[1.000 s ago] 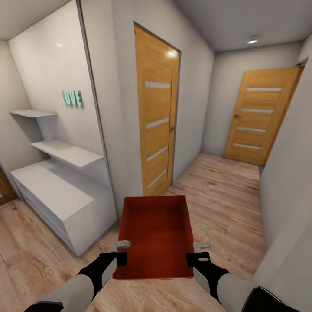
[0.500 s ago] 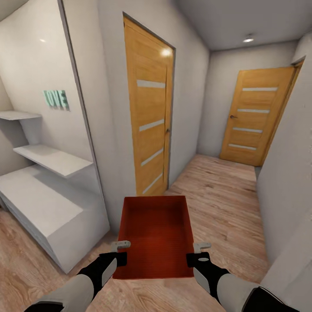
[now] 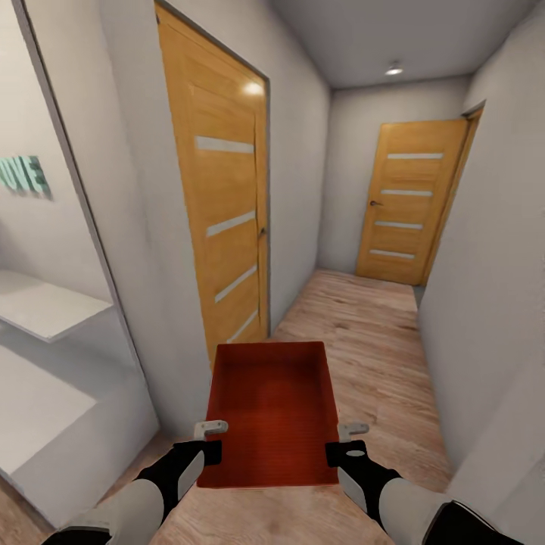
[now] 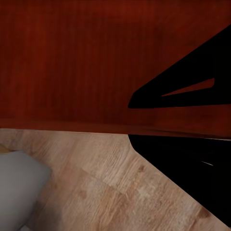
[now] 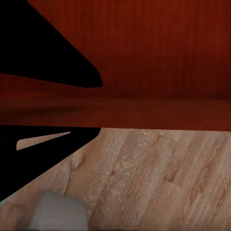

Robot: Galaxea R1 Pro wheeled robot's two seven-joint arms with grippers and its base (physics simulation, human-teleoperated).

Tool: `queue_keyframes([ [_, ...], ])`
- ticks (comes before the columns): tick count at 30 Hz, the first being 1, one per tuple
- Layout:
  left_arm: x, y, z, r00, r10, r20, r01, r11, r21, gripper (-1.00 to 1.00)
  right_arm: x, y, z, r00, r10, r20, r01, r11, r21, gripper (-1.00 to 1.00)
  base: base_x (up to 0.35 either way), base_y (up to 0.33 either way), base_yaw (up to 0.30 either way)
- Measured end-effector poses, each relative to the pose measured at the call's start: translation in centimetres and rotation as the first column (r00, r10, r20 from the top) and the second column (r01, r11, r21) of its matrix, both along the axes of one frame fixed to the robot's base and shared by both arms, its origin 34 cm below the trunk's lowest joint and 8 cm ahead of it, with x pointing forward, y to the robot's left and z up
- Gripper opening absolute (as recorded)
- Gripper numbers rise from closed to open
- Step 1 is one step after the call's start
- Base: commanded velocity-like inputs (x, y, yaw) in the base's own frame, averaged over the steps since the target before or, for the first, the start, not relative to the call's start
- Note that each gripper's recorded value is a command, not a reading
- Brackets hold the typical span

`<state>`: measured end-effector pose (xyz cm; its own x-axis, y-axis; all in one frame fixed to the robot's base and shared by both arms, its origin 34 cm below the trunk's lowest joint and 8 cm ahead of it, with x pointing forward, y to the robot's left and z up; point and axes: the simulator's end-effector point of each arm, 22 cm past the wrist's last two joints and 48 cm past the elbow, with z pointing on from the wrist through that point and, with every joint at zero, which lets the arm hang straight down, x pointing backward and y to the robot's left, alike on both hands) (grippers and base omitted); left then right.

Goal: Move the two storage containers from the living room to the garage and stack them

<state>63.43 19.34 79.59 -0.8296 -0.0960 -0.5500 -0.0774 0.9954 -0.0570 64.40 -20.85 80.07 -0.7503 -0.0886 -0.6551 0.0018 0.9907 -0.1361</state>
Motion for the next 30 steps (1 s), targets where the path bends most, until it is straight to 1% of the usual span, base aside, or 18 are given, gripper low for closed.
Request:
queue_keyframes([
  [30,0.0,-0.02,0.0,1.0,0.0,0.0,0.0,1.0,0.0,-1.0,0.0,-0.01,0.0,1.0,0.0,0.0,0.0,1.0,0.0,-1.0,0.322,0.0,-0.242],
])
